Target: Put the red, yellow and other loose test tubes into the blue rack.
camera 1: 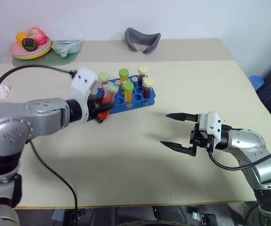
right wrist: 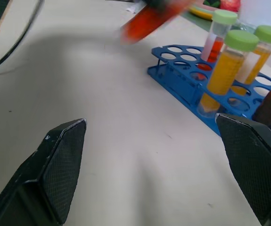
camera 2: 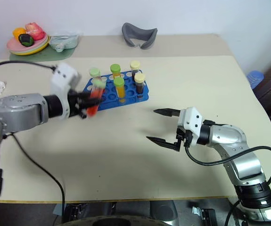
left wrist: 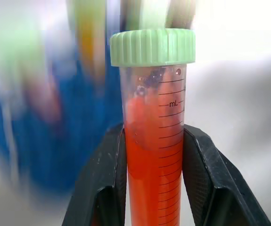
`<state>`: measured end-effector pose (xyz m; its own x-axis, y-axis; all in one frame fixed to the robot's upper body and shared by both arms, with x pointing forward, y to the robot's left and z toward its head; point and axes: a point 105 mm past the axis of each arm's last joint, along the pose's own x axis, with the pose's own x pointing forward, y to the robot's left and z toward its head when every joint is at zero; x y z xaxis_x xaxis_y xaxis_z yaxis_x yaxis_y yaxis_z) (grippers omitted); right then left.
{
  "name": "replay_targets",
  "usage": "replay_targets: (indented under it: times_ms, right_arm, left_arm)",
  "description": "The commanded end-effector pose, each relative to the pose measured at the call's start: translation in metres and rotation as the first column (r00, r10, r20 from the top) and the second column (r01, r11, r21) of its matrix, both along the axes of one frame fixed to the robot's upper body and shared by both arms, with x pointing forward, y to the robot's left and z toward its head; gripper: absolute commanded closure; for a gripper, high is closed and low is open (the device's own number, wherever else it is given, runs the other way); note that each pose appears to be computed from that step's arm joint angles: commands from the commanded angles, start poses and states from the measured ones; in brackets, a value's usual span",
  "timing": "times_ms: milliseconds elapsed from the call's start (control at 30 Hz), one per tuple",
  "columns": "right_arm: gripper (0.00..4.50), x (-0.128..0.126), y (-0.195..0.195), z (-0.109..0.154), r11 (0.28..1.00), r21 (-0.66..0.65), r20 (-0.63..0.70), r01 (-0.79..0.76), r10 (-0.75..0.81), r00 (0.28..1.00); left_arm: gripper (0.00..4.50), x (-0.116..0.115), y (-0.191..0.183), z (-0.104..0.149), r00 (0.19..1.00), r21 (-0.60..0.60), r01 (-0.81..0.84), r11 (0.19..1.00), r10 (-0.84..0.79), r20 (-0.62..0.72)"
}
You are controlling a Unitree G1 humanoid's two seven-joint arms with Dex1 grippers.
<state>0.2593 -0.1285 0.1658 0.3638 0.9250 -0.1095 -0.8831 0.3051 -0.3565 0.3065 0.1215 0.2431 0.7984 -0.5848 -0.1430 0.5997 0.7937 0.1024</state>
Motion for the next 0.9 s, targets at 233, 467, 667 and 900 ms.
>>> replay_targets:
  times_ms: [233, 467, 667, 900]
  right_arm:
    - [0.00, 0.005, -0.007, 0.014, 0.999, -0.008, 0.045, 0.043, -0.043, 0.998]
    - [0.00, 0.003, -0.018, 0.014, 0.996, -0.033, 0.050, 0.086, -0.084, 0.995]
    - [0.00, -0.001, -0.027, 0.017, 0.992, -0.050, 0.052, 0.114, -0.112, 0.992]
    - [0.00, -0.003, -0.026, 0.020, 0.991, -0.052, 0.055, 0.124, -0.121, 0.991]
  left_arm:
    - [3.06, 0.041, 0.028, 0.014, 0.853, -0.102, -0.153, 0.983, 0.183, 0.489]
    - [3.06, 0.047, 0.022, -0.009, 0.784, -0.184, -0.132, 0.974, 0.216, 0.582]
    - [3.06, 0.043, 0.004, -0.025, 0.809, -0.212, -0.057, 0.976, 0.170, 0.563]
    - [3.06, 0.043, -0.001, -0.046, 0.839, -0.180, -0.066, 0.981, 0.152, 0.522]
